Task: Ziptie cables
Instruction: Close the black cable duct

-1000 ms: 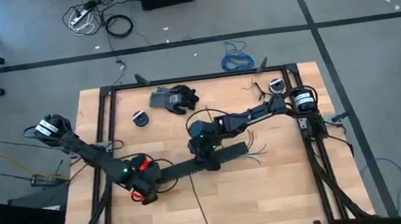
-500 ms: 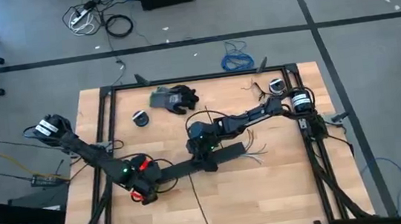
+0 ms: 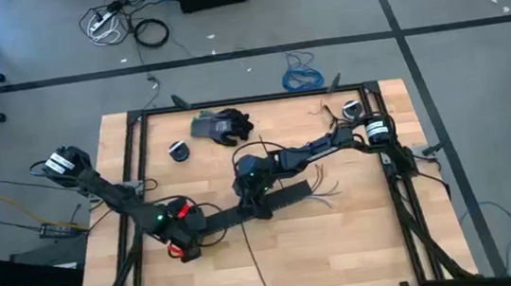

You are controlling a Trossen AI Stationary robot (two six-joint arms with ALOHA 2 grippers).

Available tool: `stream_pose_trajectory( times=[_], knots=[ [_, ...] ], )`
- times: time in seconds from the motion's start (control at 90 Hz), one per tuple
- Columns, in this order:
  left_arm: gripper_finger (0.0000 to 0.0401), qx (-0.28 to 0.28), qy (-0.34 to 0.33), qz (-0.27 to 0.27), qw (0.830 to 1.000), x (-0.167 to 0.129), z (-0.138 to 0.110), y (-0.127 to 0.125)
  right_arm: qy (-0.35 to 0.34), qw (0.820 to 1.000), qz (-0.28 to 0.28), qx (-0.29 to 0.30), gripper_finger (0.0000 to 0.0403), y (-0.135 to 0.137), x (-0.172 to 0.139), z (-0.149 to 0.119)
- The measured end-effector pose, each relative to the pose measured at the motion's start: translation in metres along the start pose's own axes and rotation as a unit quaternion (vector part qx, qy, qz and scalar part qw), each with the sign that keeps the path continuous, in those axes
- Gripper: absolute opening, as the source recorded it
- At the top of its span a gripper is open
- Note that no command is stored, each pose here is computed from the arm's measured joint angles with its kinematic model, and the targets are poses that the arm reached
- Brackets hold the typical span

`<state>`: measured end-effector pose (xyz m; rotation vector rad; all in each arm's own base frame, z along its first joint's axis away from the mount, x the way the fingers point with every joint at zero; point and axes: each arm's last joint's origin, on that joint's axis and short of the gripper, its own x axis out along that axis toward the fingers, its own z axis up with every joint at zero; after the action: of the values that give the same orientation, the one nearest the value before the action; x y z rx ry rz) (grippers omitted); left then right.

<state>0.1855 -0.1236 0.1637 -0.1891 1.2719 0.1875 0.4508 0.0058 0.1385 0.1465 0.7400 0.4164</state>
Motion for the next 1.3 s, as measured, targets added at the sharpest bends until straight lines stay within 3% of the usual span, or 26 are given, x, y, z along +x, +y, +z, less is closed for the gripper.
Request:
stream_pose_trajectory(
  times=[0.311, 0.889, 1.133, 1.3],
  knots=[
    [0.0275, -0.015, 0.022, -0.015, 1.000, -0.004, -0.005, -0.003, -0.005, 1.000, 0.009, -0.002, 0.0000, 0.000, -0.001, 0.001],
    [0.0257, -0.025, 0.035, -0.001, 0.999, 0.006, -0.013, 0.003, -0.083, 0.996, 0.020, -0.028, 0.0000, 0.007, -0.017, 0.026],
    [0.0250, -0.027, 0.033, -0.002, 0.999, 0.006, -0.013, 0.003, 0.014, 1.000, 0.010, 0.002, 0.0000, 0.009, -0.019, 0.008],
    [0.0250, -0.026, 0.031, -0.002, 0.999, 0.006, -0.013, 0.003, 0.022, 1.000, -0.007, -0.001, 0.0000, 0.010, -0.017, 0.002]
  ],
)
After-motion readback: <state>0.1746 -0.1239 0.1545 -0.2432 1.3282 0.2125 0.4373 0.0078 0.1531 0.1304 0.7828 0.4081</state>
